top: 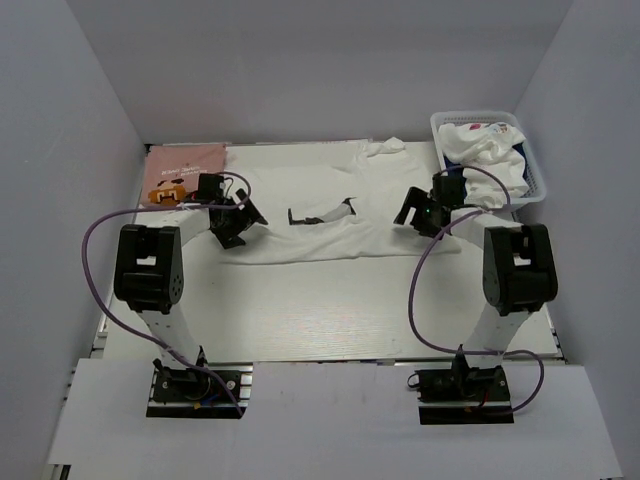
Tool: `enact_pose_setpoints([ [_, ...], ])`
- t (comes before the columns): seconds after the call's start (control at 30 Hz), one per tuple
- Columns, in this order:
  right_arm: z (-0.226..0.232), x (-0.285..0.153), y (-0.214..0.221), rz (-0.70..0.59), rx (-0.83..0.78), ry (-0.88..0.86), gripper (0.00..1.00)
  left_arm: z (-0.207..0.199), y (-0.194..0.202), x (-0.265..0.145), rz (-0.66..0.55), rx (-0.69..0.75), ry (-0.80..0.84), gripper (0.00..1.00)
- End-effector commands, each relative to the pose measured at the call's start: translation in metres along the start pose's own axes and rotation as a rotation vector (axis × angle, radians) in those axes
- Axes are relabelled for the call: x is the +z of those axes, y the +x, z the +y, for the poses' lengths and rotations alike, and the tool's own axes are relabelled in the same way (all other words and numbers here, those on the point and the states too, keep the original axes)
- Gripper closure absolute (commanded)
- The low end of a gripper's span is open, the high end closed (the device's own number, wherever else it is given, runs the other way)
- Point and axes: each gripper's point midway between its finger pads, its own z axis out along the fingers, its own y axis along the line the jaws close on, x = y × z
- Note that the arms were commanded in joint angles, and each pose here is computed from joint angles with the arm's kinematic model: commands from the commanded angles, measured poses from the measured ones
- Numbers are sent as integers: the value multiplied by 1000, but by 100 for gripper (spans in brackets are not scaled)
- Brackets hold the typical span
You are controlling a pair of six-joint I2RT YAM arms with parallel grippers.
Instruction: Fold and stack the t-shirts
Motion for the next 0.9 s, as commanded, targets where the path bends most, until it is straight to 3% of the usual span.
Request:
enact_pose_setpoints([
  [0.0,-25,-23,62,120,93,86,10,47,55,-10,114,-25,-130,0],
  [0.17,-45,-71,128,140,143,128,10,68,83,-45,71,-59,-161,0],
  [0.3,-63,-99,181,208,165,177,10,105,114,-74,65,-120,-291,0],
  [0.43,-58,-118,196,231,144,155,10,112,126,-106,61,-131,-340,0],
  [0.53,-45,-133,157,112,67,139,10,85,96,-121,-34,-112,-269,0],
  [0.57,-25,-144,120,27,41,99,10,77,86,-123,-67,-107,-253,0],
  [0.63,-21,-151,99,-25,-14,120,10,58,59,-127,-118,-72,-226,0],
  [0.67,-7,-159,67,-105,-26,106,10,54,49,-126,-135,-70,-233,0],
  [0.77,14,-163,28,-181,-46,67,10,41,1,-134,-236,-68,-276,0],
  [0.87,44,-155,-9,-237,-58,-8,10,26,-32,-120,-262,-67,-295,0],
])
